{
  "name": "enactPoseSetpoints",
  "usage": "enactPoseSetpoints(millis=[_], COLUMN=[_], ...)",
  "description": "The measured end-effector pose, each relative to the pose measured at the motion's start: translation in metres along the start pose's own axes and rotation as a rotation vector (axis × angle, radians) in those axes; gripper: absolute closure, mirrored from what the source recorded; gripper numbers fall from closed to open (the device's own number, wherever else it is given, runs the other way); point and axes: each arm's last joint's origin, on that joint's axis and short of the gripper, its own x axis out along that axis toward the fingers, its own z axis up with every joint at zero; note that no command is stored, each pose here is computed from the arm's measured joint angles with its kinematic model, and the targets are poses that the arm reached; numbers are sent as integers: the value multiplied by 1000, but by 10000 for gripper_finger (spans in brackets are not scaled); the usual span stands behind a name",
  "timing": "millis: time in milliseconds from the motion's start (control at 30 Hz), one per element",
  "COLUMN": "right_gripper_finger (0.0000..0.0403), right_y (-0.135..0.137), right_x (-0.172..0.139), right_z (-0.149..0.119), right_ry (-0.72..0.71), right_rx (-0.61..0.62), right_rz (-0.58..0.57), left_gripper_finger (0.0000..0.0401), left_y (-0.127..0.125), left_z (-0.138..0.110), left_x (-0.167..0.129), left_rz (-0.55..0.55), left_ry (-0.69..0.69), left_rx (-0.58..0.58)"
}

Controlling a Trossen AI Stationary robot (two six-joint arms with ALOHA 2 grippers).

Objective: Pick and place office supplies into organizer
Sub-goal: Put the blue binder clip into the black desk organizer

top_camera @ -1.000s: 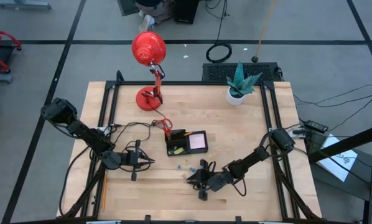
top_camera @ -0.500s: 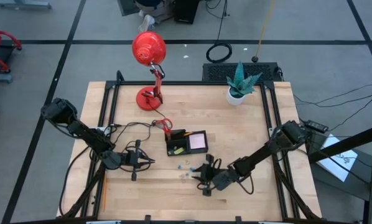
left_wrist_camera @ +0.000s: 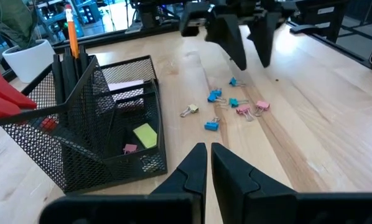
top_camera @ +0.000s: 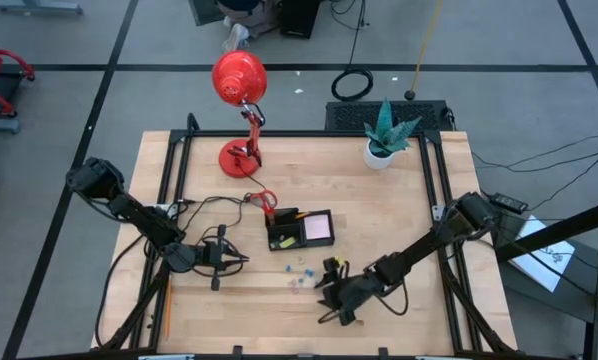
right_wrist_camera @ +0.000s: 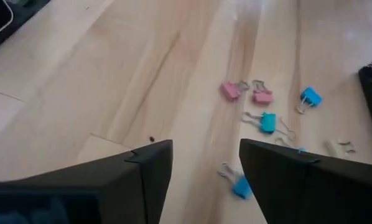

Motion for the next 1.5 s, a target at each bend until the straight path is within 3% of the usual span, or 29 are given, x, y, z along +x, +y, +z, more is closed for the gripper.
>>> enactPoseSetpoints(millis=[367,700,1500], right_gripper_finger=[210,195,195], right_y=[-40,-65,-68], right_x=[-3,3,21], right_z=[7,4,-27], right_ry=[25,9,69], right_rx=[-38,-122,-175], right_rz=[218,317,342], left_gripper_finger=[370,370,370], left_y=[0,0,8], left_z=[0,0,-2], left_x=[0,0,4], left_rz=[1,1,48], left_ry=[1,2,26], left_rx=[30,37,25])
